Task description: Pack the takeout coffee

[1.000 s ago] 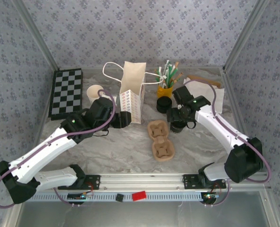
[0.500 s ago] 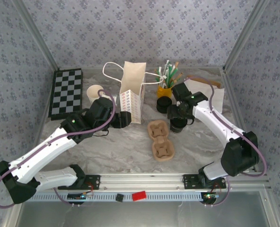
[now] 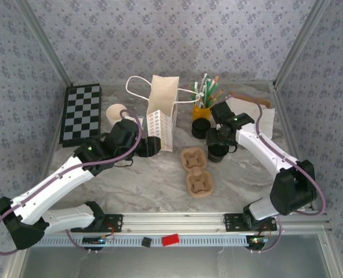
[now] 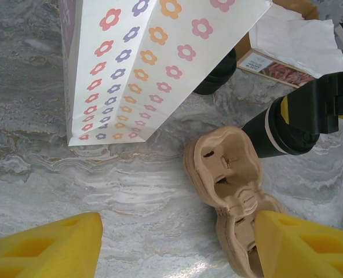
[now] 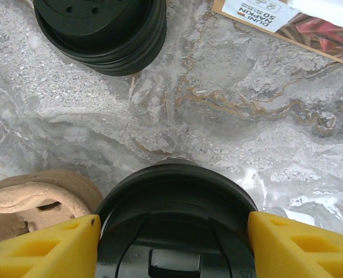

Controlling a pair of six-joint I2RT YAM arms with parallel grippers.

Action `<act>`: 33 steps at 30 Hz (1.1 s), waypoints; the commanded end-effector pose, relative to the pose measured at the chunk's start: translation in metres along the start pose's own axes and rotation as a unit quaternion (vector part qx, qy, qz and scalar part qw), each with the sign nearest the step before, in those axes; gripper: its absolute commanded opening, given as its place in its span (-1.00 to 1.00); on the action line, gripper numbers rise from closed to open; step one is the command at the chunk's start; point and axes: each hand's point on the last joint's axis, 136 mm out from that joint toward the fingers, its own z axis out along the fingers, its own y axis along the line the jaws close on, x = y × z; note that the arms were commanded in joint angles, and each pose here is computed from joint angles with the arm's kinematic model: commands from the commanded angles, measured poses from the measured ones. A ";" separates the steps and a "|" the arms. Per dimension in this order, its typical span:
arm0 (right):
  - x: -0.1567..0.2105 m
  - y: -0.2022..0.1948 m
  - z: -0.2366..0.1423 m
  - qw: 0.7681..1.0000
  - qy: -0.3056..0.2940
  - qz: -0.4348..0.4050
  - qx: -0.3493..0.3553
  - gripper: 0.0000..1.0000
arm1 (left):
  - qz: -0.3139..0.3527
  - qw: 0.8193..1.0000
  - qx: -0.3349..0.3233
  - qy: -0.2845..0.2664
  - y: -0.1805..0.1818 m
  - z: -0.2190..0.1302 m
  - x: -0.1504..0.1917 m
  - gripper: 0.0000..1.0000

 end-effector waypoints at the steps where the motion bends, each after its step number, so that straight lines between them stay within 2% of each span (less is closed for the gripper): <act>1: 0.035 -0.009 0.022 0.998 0.066 0.006 0.013 0.33 | 0.008 1.000 -0.003 -0.006 0.000 -0.002 -0.004 0.39; 5: 0.036 -0.009 0.025 0.998 0.060 -0.002 0.024 0.33 | 0.008 1.000 -0.003 -0.005 0.000 -0.001 -0.004 0.40; 10: 0.053 -0.008 0.033 0.996 0.093 0.010 0.011 0.33 | 0.008 1.000 -0.003 -0.005 0.000 -0.002 -0.004 0.40; 17: 0.026 0.001 0.009 0.999 0.041 0.000 0.004 0.38 | 0.007 1.000 -0.002 -0.003 -0.001 -0.001 -0.003 0.40; 25: 0.005 0.006 -0.016 1.000 0.003 0.003 -0.006 0.59 | 0.007 1.000 -0.004 -0.004 0.000 -0.001 -0.004 0.40; 33: 0.003 0.006 -0.026 1.000 -0.001 0.000 -0.005 0.76 | 0.008 1.000 -0.004 -0.005 -0.001 -0.001 -0.004 0.40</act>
